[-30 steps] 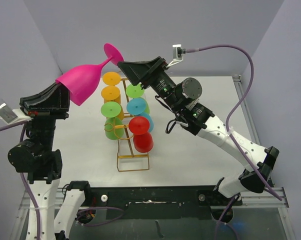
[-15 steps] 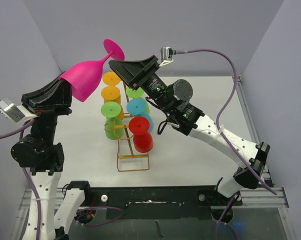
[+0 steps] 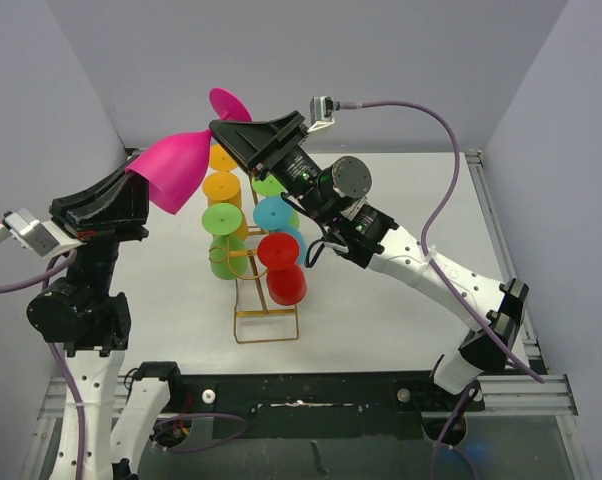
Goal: Place the wine glass upside down on the wine glass rack
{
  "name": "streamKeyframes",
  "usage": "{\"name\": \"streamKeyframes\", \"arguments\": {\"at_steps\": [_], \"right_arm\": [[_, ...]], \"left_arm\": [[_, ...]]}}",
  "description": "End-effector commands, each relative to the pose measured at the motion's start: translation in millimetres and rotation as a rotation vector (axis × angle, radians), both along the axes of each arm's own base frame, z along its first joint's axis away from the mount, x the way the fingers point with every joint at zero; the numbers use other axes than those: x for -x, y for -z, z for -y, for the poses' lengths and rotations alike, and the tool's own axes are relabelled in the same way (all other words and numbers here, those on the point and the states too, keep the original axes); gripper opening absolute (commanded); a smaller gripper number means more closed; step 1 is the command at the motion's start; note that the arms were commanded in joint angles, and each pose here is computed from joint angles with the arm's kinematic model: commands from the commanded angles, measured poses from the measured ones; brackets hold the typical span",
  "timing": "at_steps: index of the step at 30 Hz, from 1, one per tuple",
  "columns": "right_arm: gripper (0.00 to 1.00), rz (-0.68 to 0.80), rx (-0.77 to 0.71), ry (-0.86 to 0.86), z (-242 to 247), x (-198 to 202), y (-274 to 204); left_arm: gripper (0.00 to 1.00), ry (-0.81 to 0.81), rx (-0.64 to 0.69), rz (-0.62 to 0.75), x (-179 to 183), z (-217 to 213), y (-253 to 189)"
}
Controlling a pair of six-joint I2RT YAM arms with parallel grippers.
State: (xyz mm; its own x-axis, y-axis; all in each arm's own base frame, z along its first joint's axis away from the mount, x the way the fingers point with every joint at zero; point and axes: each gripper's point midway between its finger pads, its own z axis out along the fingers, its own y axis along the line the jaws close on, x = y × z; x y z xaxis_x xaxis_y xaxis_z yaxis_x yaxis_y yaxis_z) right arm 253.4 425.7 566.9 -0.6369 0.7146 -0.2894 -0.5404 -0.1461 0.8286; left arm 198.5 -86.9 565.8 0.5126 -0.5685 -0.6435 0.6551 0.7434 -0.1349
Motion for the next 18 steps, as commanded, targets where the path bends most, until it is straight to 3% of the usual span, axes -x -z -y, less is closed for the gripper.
{"name": "streamKeyframes", "arguments": {"at_steps": [1,14,18], "right_arm": [[0.36,0.031,-0.131,0.046,26.0,4.7,-41.0],[0.27,0.047,-0.165,0.076,27.2,1.6,-47.0],[0.16,0.051,-0.171,0.082,27.6,0.8,-47.2]], "left_arm": [[0.0,0.013,-0.032,0.066,18.9,4.7,-6.2],[0.0,0.064,-0.094,0.03,19.7,16.6,17.9],[0.0,0.08,-0.129,0.011,20.9,21.7,30.8]]}}
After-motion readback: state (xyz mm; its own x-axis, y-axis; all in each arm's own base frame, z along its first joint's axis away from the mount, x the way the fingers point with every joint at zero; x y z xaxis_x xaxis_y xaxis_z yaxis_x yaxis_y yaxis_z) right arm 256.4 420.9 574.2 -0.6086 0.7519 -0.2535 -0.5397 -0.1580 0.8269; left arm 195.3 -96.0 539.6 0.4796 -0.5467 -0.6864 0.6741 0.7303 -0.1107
